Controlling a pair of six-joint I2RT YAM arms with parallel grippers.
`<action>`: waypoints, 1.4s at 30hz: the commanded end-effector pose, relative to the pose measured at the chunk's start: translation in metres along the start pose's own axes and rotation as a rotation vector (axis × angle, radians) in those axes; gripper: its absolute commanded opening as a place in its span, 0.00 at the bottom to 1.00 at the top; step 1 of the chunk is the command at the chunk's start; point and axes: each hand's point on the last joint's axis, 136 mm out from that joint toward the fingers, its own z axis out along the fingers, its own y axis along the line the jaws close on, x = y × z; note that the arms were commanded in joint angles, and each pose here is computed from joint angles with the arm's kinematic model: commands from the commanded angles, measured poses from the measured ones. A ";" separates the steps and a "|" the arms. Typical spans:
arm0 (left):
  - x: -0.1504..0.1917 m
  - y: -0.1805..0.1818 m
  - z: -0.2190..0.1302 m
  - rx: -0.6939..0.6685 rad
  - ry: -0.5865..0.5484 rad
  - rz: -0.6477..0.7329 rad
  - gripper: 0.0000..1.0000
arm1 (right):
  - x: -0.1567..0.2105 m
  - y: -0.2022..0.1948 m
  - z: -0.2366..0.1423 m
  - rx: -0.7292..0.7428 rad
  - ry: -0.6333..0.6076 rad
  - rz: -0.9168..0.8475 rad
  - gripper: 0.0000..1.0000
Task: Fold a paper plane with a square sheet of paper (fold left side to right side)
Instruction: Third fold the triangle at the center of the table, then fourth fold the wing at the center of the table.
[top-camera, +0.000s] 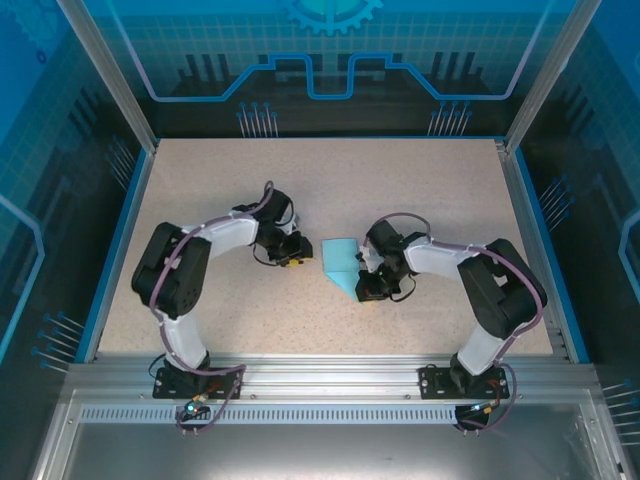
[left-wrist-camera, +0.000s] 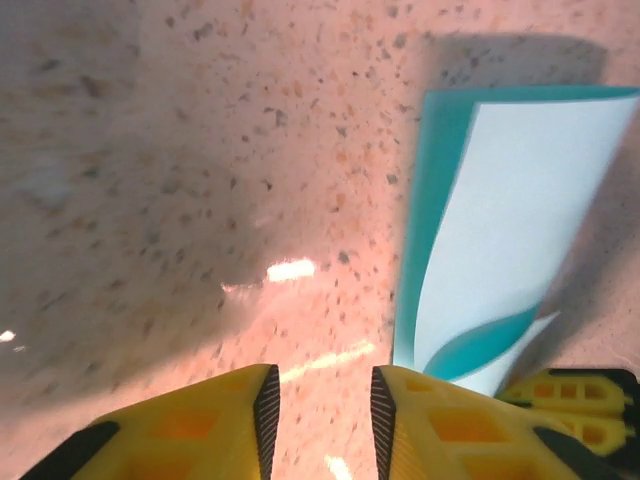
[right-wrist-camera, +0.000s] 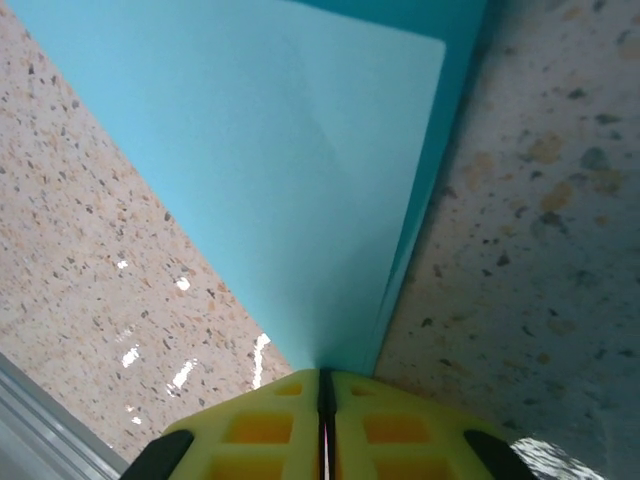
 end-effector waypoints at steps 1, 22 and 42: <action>0.004 -0.005 -0.024 0.008 -0.076 0.006 0.48 | 0.007 -0.008 -0.006 0.067 -0.004 -0.020 0.12; 0.038 -0.027 -0.044 0.239 -0.192 -0.071 0.77 | -0.041 0.009 -0.073 0.040 -0.268 -0.185 0.58; 0.020 -0.087 0.027 0.289 -0.051 -0.006 0.69 | -0.060 -0.009 -0.053 0.082 -0.247 -0.147 0.54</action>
